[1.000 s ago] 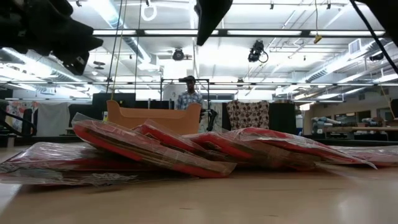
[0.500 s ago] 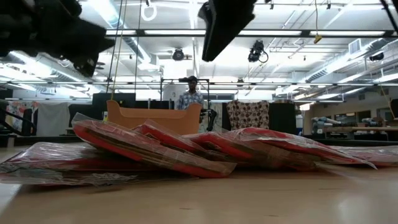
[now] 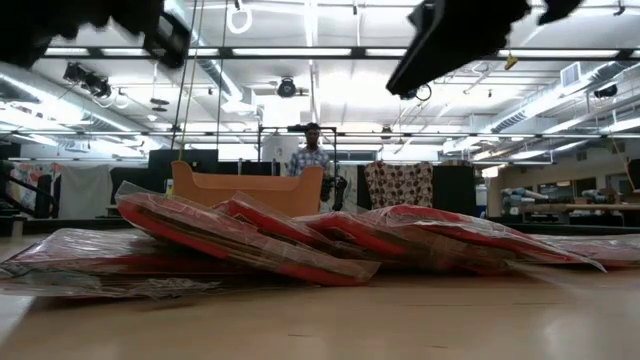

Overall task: Sort popcorn bags into baskets
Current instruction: Put the red popcorn bag into the orange bin

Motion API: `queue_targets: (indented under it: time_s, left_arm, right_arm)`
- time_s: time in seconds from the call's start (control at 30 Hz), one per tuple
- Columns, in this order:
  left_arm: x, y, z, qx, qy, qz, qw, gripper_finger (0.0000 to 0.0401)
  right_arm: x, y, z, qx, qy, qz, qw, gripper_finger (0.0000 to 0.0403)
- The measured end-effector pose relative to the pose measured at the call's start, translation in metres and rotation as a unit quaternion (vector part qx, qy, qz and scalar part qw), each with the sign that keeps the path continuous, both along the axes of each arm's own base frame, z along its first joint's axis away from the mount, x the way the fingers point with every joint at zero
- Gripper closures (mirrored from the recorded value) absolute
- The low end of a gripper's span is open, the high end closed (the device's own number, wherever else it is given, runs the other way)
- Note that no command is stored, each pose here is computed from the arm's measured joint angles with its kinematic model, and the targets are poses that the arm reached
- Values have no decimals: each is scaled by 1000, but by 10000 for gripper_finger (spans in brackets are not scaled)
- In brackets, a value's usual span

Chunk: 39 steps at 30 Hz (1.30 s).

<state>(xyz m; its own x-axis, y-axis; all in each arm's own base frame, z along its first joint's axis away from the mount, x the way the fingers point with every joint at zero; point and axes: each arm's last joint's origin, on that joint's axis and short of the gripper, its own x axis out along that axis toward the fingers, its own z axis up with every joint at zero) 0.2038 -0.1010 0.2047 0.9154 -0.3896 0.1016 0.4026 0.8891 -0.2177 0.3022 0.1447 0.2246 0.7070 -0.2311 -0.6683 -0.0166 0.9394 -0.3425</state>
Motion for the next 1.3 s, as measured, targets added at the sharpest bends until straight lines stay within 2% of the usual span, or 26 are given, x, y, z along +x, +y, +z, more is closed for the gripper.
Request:
queue_targets:
  time_s: [0.17,0.3,0.43,0.53,0.7,0.8,0.87,0.93,1.07,1.17,1.3]
  left_arm:
    - [37,-33,7,93,22,-21,995,284]
    - [59,-39,12,121,124,65,983,284]
    - [66,-40,11,159,264,141,941,284]
    - [68,-48,16,171,309,156,922,284]
    - [71,-65,15,216,346,152,900,259]
    - [75,-70,14,254,375,153,878,224]
    - [76,-72,9,288,403,147,856,200]
    - [79,-78,6,315,414,133,844,181]
    - [84,-97,-2,375,422,94,820,167]
    - [82,-110,-9,447,427,64,783,169]
    - [80,-122,-22,529,413,73,738,177]
  right_arm:
    - [-24,-1,-3,-9,-52,13,999,300]
    - [-43,0,1,-7,-96,15,995,300]
    - [-64,4,-4,0,-124,26,992,300]
    - [-82,5,-13,-11,-137,27,990,300]
    - [-101,2,-23,-36,-179,20,983,300]
    - [-107,-2,-20,-36,-195,22,980,300]
    - [-108,-3,-18,-32,-202,22,979,300]
    - [-109,-4,-17,-30,-204,22,978,300]
    - [-108,-3,-18,-22,-201,30,979,300]
    - [-108,-3,-20,-18,-197,30,980,300]
    - [-108,-3,-19,-12,-198,30,980,300]
